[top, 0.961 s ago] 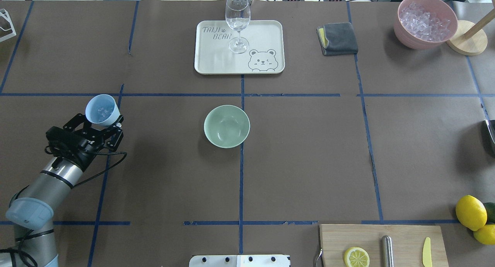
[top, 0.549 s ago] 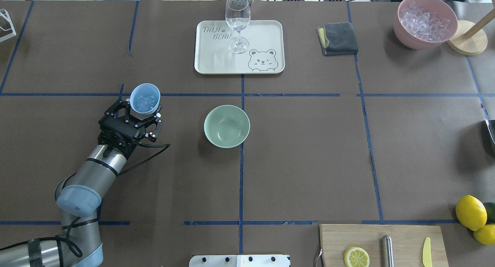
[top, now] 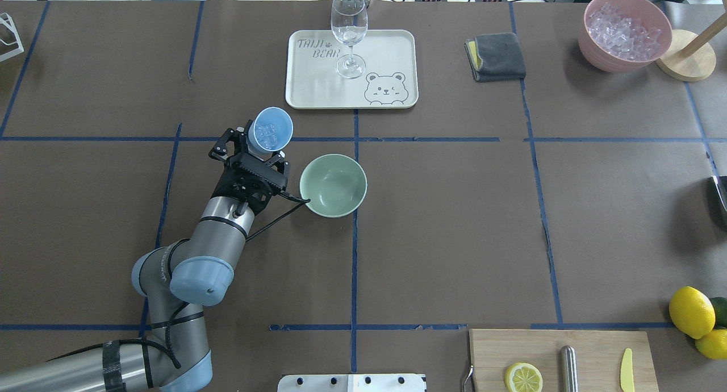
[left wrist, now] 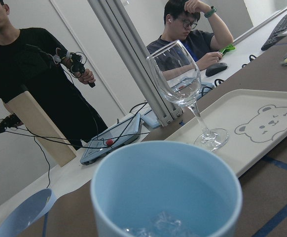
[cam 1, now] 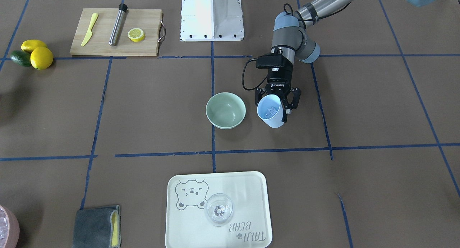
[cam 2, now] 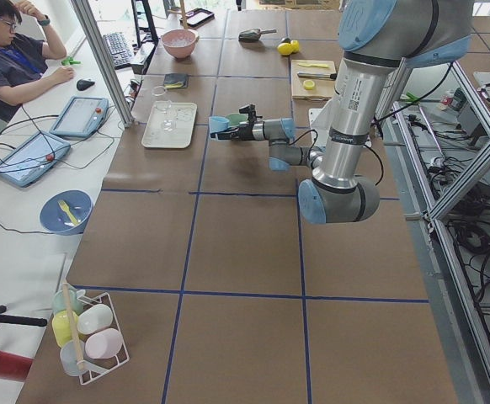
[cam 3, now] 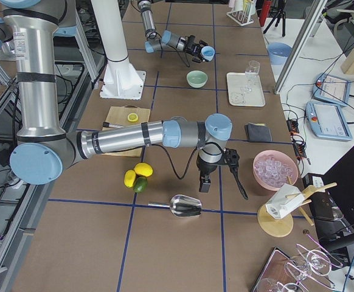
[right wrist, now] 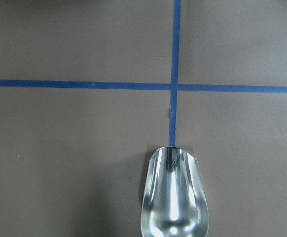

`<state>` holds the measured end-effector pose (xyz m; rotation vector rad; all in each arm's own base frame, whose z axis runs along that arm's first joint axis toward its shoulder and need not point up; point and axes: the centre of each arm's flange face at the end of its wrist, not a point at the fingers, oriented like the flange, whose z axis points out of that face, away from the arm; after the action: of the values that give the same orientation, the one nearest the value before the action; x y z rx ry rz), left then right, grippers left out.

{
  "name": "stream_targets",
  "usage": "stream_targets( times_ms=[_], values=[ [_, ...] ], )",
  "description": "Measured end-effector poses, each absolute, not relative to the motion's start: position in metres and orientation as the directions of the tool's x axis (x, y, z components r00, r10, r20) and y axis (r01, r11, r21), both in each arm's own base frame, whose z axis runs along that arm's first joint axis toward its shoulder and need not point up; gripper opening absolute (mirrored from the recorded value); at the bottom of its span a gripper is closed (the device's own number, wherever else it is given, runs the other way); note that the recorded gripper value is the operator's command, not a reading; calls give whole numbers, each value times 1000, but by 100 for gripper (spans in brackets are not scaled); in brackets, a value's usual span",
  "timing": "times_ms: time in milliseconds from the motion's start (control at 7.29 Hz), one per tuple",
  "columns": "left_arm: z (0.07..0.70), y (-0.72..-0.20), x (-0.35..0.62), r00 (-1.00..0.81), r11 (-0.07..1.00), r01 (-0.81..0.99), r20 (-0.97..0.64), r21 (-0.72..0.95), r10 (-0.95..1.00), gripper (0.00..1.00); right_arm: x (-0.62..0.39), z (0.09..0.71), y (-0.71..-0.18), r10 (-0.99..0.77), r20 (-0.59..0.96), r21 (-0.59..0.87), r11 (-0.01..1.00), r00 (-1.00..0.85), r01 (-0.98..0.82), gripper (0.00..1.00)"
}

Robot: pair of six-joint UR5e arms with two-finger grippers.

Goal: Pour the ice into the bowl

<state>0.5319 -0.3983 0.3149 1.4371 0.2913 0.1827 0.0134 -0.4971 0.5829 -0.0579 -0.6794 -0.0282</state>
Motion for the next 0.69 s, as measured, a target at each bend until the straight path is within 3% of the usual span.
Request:
stream_targets(
  times_ms=[686],
  values=[
    [295,-388,536,785,-86,-531,528,843,323,0,14,591,-498,9,627,-64,997,779,39,100]
  ],
)
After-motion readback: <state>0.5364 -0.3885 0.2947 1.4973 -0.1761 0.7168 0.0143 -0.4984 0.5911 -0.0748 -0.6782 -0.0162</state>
